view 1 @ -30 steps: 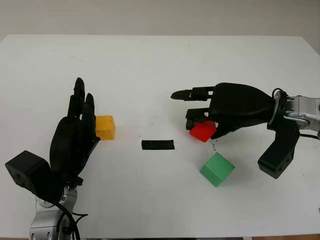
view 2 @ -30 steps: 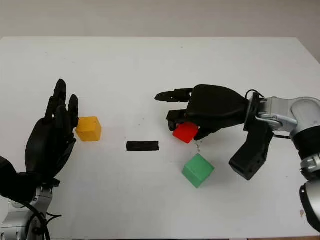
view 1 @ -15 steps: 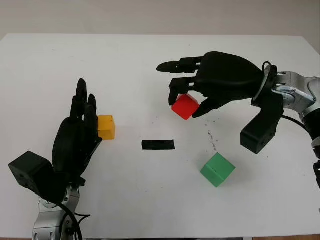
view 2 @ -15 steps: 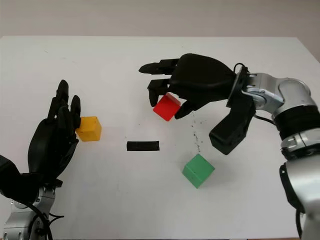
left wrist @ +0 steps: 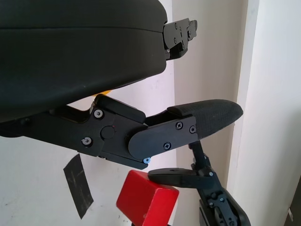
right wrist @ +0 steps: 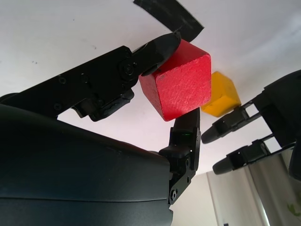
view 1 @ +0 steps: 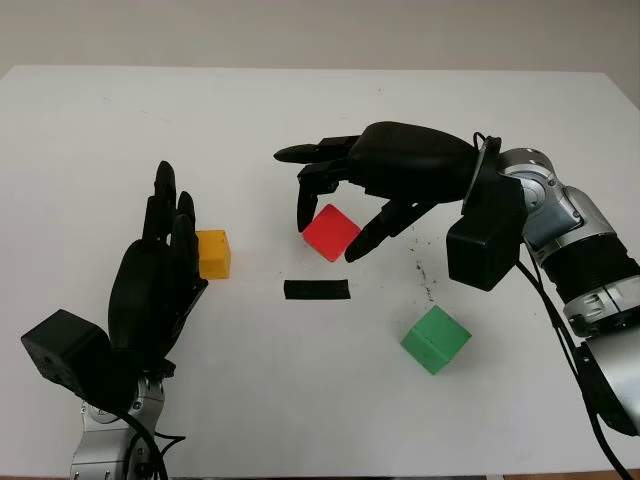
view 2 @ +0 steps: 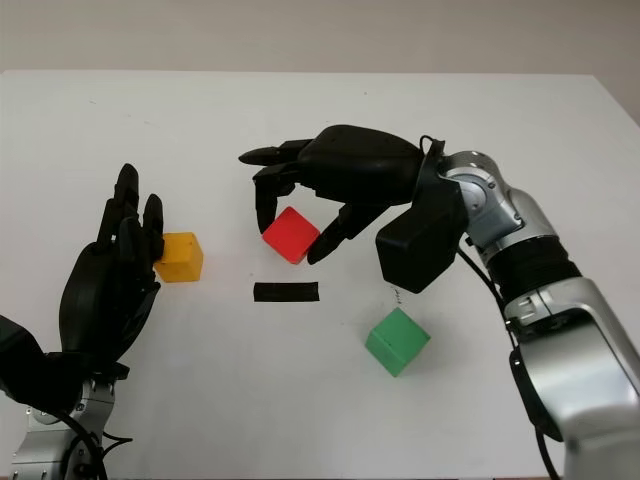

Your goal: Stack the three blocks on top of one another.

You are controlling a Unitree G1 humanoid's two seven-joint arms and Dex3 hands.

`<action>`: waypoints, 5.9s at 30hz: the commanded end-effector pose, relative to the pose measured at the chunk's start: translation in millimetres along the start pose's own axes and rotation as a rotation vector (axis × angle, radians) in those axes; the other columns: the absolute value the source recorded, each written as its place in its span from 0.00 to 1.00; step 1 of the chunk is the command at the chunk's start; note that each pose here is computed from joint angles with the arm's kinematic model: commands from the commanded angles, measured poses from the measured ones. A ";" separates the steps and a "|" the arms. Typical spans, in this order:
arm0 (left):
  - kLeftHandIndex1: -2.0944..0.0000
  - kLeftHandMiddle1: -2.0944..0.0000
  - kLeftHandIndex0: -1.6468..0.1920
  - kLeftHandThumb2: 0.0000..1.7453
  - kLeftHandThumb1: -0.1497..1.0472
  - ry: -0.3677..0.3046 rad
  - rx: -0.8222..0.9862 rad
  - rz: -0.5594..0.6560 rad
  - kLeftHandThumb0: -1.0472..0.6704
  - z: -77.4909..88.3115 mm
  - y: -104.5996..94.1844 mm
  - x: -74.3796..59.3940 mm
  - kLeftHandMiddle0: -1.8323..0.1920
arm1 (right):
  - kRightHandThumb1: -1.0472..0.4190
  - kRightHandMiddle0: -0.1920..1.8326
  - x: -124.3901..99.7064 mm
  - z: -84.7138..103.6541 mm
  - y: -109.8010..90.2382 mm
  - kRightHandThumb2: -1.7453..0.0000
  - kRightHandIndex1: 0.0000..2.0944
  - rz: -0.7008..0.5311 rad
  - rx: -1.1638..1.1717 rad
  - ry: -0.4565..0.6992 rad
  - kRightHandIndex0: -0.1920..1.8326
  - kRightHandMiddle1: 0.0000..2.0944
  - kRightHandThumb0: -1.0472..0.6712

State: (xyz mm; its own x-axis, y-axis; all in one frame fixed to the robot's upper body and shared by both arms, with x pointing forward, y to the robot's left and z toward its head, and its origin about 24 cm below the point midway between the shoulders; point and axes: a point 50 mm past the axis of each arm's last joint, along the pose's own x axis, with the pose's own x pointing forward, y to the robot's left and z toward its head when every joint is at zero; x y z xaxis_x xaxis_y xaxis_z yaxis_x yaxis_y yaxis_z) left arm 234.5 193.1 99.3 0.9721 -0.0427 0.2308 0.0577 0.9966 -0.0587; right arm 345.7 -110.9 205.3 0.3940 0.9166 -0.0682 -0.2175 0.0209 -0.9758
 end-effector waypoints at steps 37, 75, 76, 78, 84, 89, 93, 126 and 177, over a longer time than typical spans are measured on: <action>1.00 1.00 1.00 0.40 1.00 -0.016 0.024 0.014 0.17 4.3 -0.4 -5.0 1.00 | 0.09 0.31 27.6 -8.4 41.4 0.97 0.02 0.111 0.147 0.033 0.16 0.71 0.33; 1.00 1.00 1.00 0.39 1.00 -0.015 0.016 0.008 0.18 5.0 0.7 -4.8 1.00 | 0.11 0.16 19.3 -20.2 35.4 0.97 0.02 0.193 0.105 0.126 0.08 0.40 0.30; 1.00 1.00 1.00 0.39 1.00 -0.014 0.014 0.009 0.18 4.9 0.9 -5.0 1.00 | 0.11 0.17 18.9 -20.3 35.3 0.97 0.02 0.202 0.106 0.128 0.07 0.33 0.29; 1.00 1.00 1.00 0.39 1.00 -0.012 0.013 0.014 0.18 5.0 0.9 -5.4 1.00 | 0.12 0.17 18.0 -20.6 35.4 0.97 0.02 0.216 0.106 0.134 0.05 0.24 0.26; 1.00 1.00 1.00 0.39 1.00 -0.015 0.010 0.006 0.18 5.1 0.8 -4.6 1.00 | 0.12 0.12 15.6 -18.2 34.5 0.97 0.01 0.227 0.104 0.118 0.01 0.14 0.24; 1.00 1.00 1.00 0.40 1.00 -0.010 0.020 0.011 0.18 5.2 0.6 -4.7 1.00 | 0.11 0.06 11.3 -15.4 22.1 0.96 0.00 0.222 0.100 0.113 0.00 0.09 0.20; 1.00 1.00 1.00 0.39 1.00 -0.010 0.018 0.015 0.18 5.2 0.3 -5.0 1.00 | 0.09 0.04 0.5 -11.8 0.5 0.96 0.00 0.155 0.088 0.121 0.00 0.07 0.17; 0.96 0.98 0.78 0.05 1.00 -0.270 0.927 0.131 0.20 98.5 51.8 20.9 0.86 | 0.00 0.00 -116.1 -14.9 22.1 0.69 0.00 -0.643 0.685 0.338 0.00 0.00 0.11; 0.91 0.96 0.60 0.03 0.89 0.004 1.606 -0.283 0.17 42.6 36.7 71.3 0.88 | 0.00 0.00 -95.5 -6.4 80.1 0.58 0.00 -0.992 1.101 0.427 0.00 0.00 0.14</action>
State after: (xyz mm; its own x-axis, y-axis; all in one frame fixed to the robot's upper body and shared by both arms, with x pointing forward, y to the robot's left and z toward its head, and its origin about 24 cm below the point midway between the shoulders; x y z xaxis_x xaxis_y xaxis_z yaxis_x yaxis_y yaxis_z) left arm 294.1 231.5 153.0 0.9759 -0.2148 0.0385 -0.0376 0.0081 0.9993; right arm 298.9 -196.6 128.3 0.9525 0.1888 0.2391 -0.1850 0.9820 -0.0384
